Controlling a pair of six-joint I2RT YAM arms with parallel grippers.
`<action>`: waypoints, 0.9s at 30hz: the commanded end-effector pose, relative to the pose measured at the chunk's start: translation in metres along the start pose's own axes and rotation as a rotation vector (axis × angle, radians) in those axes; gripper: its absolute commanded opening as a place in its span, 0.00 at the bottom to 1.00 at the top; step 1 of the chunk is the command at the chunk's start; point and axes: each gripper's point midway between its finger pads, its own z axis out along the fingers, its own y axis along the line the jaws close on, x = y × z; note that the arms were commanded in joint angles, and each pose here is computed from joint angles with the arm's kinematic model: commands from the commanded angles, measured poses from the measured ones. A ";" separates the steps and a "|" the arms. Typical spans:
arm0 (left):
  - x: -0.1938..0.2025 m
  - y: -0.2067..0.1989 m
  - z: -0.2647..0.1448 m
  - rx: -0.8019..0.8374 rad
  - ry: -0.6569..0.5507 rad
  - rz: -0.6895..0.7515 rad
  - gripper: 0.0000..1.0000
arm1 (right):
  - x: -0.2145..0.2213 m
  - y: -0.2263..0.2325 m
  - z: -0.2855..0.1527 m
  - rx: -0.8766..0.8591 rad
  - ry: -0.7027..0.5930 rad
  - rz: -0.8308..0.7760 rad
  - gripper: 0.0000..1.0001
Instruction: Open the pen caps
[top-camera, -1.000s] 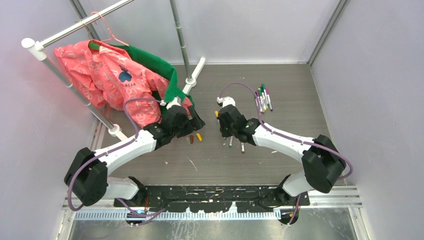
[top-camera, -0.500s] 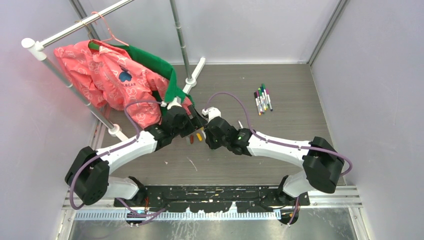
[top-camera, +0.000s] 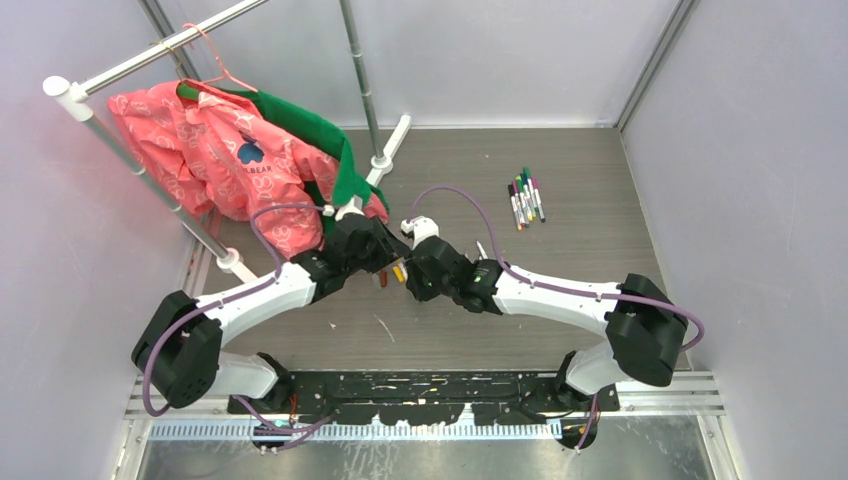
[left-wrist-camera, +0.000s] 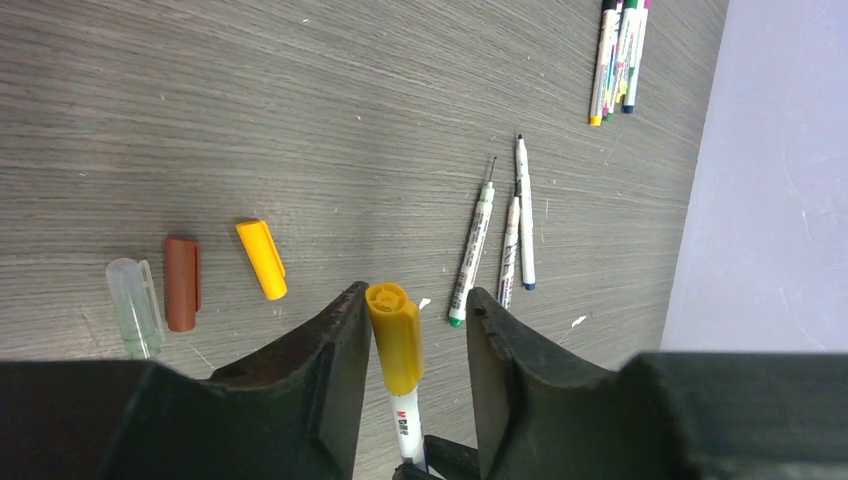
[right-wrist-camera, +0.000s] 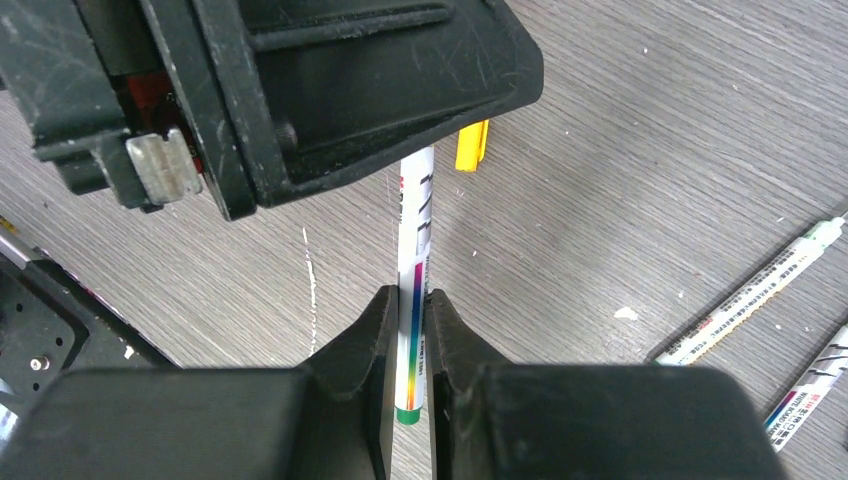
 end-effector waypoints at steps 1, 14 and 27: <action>-0.008 -0.013 -0.001 0.049 -0.033 -0.007 0.35 | -0.029 0.017 -0.009 -0.054 -0.091 0.031 0.01; -0.013 -0.017 0.000 0.066 -0.034 0.006 0.00 | -0.013 0.008 -0.007 -0.035 -0.083 0.034 0.01; -0.055 -0.013 0.002 0.124 -0.028 -0.113 0.00 | 0.047 -0.004 -0.017 -0.037 -0.052 0.044 0.01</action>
